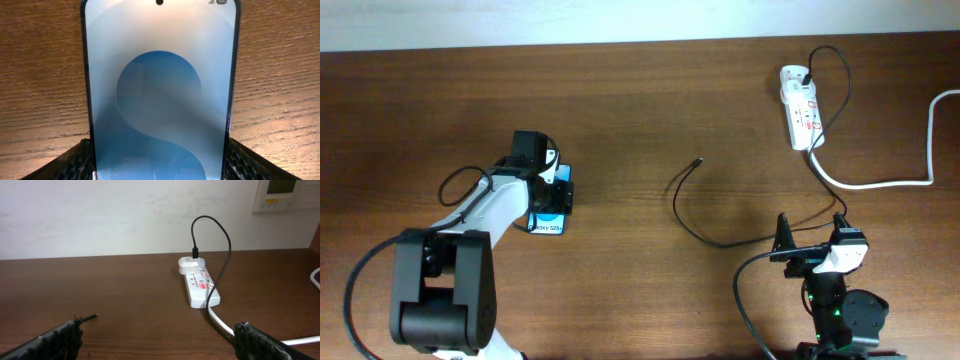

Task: Plug charger to phone and switch on socket
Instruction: 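Lower the left gripper and close it on the phone's sides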

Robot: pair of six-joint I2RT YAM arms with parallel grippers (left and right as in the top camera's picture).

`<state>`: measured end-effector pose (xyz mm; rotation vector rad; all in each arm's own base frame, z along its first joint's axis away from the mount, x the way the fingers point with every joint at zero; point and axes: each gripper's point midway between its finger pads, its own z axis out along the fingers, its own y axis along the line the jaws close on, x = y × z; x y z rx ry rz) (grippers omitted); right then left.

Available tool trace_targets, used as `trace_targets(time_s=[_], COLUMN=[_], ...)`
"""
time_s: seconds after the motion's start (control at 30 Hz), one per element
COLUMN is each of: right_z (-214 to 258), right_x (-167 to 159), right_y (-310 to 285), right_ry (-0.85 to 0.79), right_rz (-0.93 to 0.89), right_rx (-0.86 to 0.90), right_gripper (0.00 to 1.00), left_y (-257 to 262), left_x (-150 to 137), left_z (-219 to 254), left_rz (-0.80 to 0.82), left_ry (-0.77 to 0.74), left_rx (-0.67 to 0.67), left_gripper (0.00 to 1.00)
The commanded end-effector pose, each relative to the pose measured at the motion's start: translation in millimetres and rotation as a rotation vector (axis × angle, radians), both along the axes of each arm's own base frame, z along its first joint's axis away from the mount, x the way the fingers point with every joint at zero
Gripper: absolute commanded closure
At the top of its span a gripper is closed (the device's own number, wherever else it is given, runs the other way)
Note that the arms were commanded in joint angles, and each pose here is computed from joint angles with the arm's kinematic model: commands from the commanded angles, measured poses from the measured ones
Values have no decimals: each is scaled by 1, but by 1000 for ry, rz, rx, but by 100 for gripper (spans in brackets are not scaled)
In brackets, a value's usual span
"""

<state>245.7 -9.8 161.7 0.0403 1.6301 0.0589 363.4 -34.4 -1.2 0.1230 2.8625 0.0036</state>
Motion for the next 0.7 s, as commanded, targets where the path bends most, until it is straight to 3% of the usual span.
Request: trace_targets(time_s=[0.0, 0.67], right_z=[-2, -3], right_x=[0, 0], right_y=[0, 0], right_ry=[5, 5], right_rz=[-2, -2], right_rx=[5, 5], right_gripper=[2, 2], left_y=[0, -4], left_x=[-14, -8], left_z=[-15, -11], left_rz=[-6, -12], left_ry=[64, 49], left_rx=[-11, -35], left_gripper=[42, 52])
